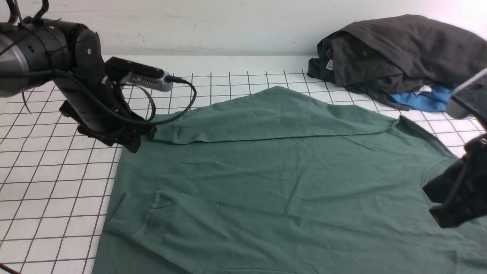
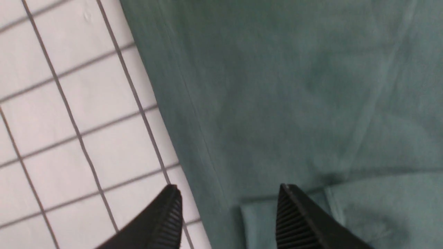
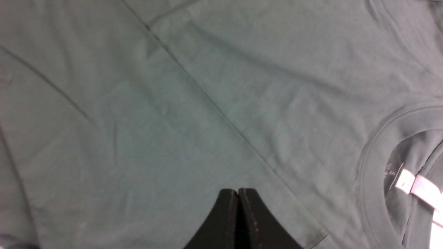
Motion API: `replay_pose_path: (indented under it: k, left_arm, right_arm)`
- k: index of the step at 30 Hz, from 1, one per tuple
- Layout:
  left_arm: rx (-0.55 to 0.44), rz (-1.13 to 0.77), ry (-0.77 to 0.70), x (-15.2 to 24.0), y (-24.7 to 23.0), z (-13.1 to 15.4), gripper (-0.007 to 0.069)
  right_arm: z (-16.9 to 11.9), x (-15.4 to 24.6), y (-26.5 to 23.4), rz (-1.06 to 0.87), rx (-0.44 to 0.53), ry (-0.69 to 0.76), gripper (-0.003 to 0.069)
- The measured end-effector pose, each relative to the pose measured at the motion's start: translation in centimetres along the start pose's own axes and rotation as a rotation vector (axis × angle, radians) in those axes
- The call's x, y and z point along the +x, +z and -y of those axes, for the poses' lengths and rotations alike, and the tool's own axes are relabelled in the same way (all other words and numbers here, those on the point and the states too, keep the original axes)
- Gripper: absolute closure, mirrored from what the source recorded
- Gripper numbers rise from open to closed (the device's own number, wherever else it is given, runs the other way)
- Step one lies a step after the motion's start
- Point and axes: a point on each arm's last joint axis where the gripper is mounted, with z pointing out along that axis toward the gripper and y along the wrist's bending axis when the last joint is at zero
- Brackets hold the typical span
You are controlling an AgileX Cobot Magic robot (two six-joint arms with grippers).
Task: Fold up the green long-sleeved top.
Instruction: Use the left arm to clamp the cuff farthest from it
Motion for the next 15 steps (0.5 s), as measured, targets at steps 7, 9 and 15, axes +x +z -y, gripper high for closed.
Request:
replay_pose_path:
  k: [7, 9, 15]
  left_arm:
    - [0.053, 0.041, -0.053, -4.9, 3.2, -1.3, 0.0262]
    - [0.066, 0.026, -0.070, -5.7, 5.2, -1.7, 0.0262]
    - [0.101, -0.008, -0.109, -6.9, 9.1, -2.4, 0.0262]
  right_arm:
    - [0.9, -3.8, 4.0, -0.073, -0.009, -0.001, 0.0666]
    - [1.1, -4.4, 5.1, -0.091, -0.013, -0.001, 0.0666]
    - [1.2, -4.8, 6.6, -0.122, -0.020, -0.002, 0.0666]
